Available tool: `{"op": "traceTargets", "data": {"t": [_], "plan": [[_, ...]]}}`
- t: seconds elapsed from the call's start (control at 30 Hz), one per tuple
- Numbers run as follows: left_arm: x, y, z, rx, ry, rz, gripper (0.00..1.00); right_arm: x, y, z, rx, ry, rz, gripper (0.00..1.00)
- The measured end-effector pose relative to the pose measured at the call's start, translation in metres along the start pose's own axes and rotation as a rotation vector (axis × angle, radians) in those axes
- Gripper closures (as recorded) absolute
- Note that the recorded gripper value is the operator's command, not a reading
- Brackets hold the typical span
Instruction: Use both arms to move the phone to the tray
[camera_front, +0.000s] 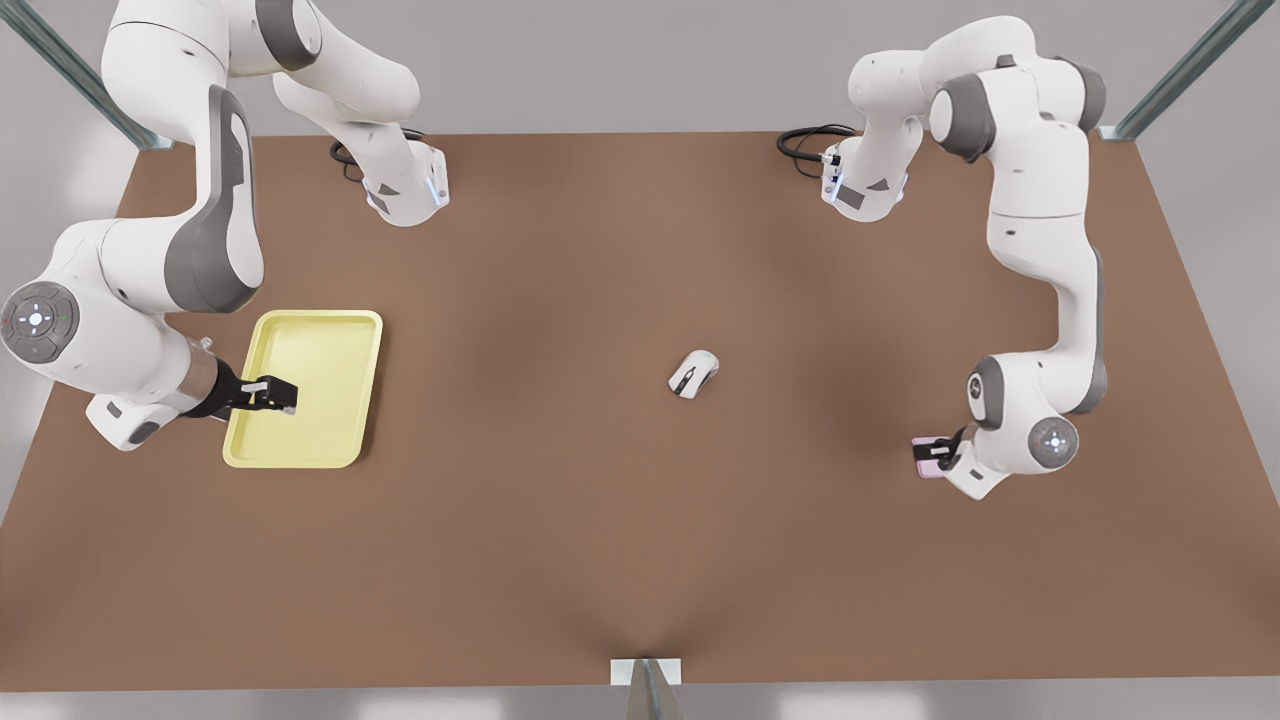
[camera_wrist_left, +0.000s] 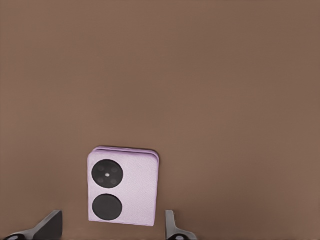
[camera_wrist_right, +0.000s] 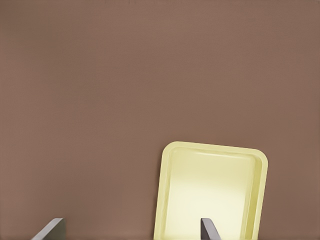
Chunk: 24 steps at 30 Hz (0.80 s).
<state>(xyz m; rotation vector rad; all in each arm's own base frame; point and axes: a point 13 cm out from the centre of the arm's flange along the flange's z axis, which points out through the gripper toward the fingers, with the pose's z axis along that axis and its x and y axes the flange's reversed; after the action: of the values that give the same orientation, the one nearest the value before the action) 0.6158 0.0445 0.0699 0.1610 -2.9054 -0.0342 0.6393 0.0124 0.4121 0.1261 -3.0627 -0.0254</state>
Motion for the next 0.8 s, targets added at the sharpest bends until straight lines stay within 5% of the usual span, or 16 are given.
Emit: {"op": "traceTargets", "data": {"t": [0.8], "plan": [[-0.013, 0.0, 0.032, 0.009, -0.034, 0.059, 0.0, 0.0, 0.0, 0.0, 0.0, 0.0, -0.006, 0.0]]}}
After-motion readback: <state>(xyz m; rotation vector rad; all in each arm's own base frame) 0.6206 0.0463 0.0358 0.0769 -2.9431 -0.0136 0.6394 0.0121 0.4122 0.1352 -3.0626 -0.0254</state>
